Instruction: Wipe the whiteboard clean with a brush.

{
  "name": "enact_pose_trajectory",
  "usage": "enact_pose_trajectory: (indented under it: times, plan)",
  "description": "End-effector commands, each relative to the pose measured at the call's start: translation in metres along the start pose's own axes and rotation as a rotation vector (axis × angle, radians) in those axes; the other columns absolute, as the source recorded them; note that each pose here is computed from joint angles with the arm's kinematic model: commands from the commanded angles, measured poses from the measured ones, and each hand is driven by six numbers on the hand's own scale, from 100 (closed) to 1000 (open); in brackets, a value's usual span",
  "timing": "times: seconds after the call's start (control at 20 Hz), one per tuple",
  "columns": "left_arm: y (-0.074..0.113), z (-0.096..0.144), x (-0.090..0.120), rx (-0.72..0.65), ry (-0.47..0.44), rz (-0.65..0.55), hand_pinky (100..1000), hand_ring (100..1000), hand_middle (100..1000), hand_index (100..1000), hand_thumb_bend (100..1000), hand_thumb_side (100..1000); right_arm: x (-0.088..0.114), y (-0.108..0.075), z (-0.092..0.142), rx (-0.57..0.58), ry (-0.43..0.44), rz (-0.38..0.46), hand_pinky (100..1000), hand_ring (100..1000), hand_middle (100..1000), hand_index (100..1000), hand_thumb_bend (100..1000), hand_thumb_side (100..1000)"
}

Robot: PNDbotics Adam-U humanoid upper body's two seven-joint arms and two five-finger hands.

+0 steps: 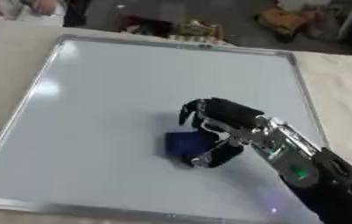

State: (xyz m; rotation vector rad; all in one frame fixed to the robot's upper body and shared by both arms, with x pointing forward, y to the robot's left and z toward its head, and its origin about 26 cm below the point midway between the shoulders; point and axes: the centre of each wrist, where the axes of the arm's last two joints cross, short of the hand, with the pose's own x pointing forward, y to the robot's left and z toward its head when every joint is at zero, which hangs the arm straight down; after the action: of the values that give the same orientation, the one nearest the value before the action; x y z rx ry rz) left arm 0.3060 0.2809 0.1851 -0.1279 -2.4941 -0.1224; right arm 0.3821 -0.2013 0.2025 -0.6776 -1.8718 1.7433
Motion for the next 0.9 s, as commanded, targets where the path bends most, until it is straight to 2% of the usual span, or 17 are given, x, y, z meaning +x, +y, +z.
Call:
enact_pose_trajectory:
  times: [0.05,0.3,0.9]
  plan:
    - [0.0015,-0.0044,0.0052,-0.017,-0.02,-0.016,710,595,671,773,335,977,-0.0004,-0.0181,0.0031,-0.024,-0.006,0.03,677,767,667,100,414,306]
    - [0.0012,-0.004,0.0051,-0.019,-0.018,-0.016,710,594,669,772,332,978,-0.0013,-0.0205,0.0017,-0.015,0.003,0.036,676,767,661,100,383,290]
    - [0.0017,-0.0036,0.0046,-0.018,-0.018,-0.016,711,592,668,772,329,978,-0.0088,-0.0123,-0.0003,0.058,0.029,0.035,678,778,686,100,377,269]
